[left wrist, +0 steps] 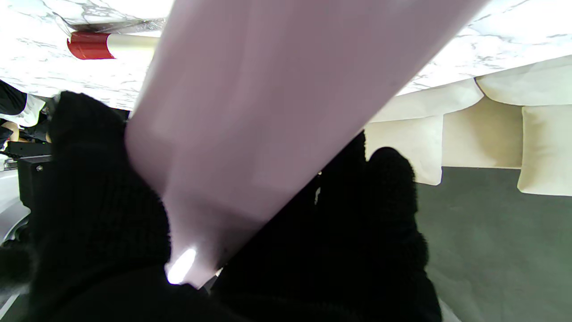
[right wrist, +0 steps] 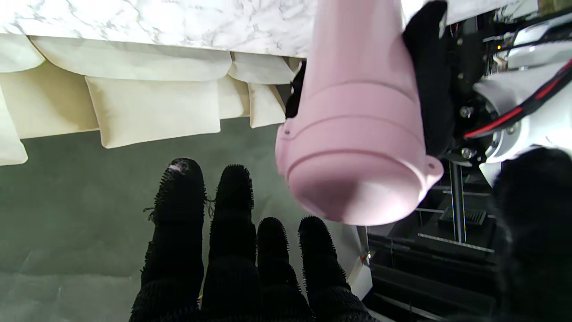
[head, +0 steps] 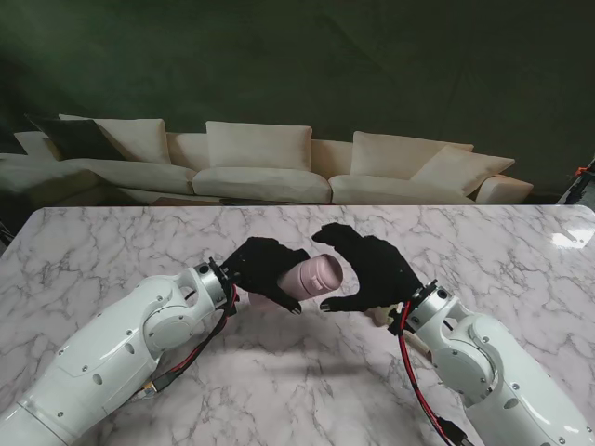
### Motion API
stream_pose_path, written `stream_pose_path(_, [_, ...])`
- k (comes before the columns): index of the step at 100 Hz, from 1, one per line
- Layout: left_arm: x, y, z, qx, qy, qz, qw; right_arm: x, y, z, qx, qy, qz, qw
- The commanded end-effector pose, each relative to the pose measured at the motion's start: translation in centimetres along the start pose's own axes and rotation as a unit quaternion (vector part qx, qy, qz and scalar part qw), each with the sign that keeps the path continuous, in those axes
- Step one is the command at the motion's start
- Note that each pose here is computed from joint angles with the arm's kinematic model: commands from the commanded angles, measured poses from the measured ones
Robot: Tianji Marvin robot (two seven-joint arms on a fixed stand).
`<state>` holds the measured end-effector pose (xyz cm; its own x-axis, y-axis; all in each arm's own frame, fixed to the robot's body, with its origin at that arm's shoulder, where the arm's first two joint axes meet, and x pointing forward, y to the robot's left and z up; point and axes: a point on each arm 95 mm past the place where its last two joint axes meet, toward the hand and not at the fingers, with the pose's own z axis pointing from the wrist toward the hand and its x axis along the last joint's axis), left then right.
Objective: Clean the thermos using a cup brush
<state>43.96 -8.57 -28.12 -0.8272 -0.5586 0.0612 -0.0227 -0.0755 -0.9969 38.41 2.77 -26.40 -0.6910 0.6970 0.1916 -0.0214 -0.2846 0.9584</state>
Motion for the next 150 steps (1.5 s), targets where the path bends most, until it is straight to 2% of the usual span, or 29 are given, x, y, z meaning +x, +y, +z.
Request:
stream_pose_path(1, [0.2, -0.4, 0.3, 0.000, 0.005, 0.003, 1.0000, -0.1, -0.2, -0.2, 0.009, -0.004, -0.007, 0.9999])
stream_pose_path(20, [0.2, -0.4, 0.3, 0.000, 0.005, 0.003, 1.0000, -0.1, -0.9, 0.3, 0.015, 0.001, -0.004, 0.9999])
stream_pose_path(48, [0.2, -0.3, 0.4, 0.001, 0.004, 0.002, 1.0000, 0.3, -2.1, 1.7, 0.007, -0.003, 0.030, 0.9995])
stream_pose_path(59, [0.3, -0.3, 0.5, 0.000, 0.005, 0.001, 1.0000, 0.7, -2.6, 2.3, -0.004, -0.018, 0.051, 0.9986])
stream_pose_path(79, [0.3, -0.3, 0.5, -0.003, 0.005, 0.002, 1.0000, 1.4, -3.3, 2.4, 0.011, -0.044, 0.066, 0.9968])
stream_pose_path(91, [0.3, -0.3, 0.4, -0.004, 0.004, 0.002, 1.0000, 1.7, -3.0, 2.1, 0.005, -0.054, 0.046, 0.9975])
stream_pose_path(111, [0.2, -0.3, 0.4, -0.002, 0.004, 0.003, 1.0000, 1.6, -1.4, 0.8, -0.017, -0.077, -0.015, 0.9968])
stream_pose_path(123, [0.2, -0.6, 0.3, 0.003, 0.005, 0.004, 1.0000, 1.3, -0.4, 0.2, -0.032, -0.083, -0.022, 0.9958])
stream_pose_path(138, [0.1, -0.9, 0.2, 0.005, 0.005, 0.006, 1.0000, 1.1, 0.7, -0.6, -0.038, -0.065, -0.025, 0.9968])
stream_pose_path(150, [0.0, -1.0, 0.1, 0.004, 0.005, 0.007, 0.9999, 0.9, 1.2, -0.9, -0.029, -0.053, -0.030, 0.9977])
